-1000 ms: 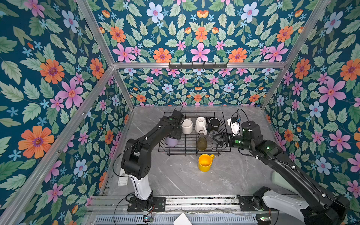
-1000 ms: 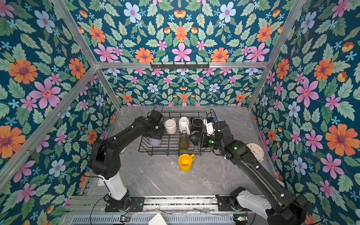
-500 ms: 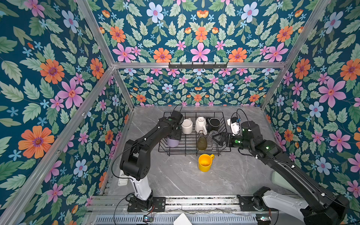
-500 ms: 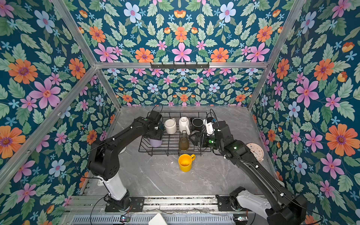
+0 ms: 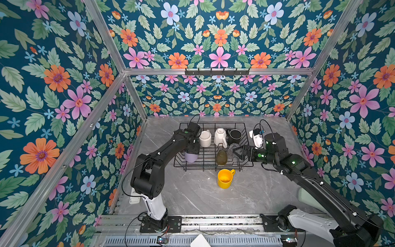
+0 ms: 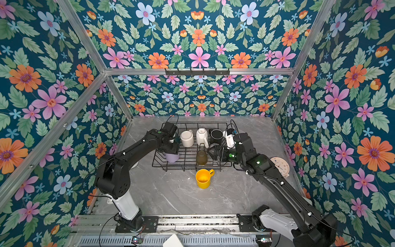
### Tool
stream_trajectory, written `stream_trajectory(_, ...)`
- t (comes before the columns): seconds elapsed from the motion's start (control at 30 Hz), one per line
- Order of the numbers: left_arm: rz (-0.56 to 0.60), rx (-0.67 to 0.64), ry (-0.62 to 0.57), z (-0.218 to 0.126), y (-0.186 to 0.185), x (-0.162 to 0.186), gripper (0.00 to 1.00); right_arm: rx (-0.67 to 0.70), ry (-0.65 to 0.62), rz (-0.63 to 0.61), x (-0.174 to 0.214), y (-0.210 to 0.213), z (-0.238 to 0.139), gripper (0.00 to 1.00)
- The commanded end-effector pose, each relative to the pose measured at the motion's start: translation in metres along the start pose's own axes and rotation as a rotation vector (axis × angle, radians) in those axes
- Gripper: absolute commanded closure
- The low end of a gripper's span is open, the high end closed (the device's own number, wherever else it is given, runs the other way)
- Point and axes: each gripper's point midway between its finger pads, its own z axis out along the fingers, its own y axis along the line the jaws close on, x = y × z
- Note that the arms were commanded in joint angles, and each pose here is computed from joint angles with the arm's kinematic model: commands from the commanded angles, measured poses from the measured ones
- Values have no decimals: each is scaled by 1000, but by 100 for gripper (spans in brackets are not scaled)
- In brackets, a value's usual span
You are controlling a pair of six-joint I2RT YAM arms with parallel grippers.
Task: Load the cups into the dish rack
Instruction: 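Open the left gripper and lift away while the right gripper reaches to the yellow mug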
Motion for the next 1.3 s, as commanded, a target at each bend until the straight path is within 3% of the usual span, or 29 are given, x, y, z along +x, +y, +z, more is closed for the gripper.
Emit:
stream_trajectory(0.0,-5,-9,16,6,1,4,28,12,0,-5,1,-2,-1,1)
stream_trajectory(0.23,-13,-22,5,0,6,8,8,10,2,-6,1,-2,1,1)
stream_trajectory(0.43,-15,-12,-12,-8,6,7,0,5,4,-4,1,-2,2,1)
stream_trajectory(0.77,-26,23,-110,-37,4,-8,0,159,109,-15,17,-25,0,9)
stream_trajectory(1.0,-73,12,-294,-89,17,-28,0,292,245,-120,52,-30,1,14)
stream_trajectory(1.27,-178,95,-706,-196,36,-45,0,329,330,-90,91,-33,2,24)
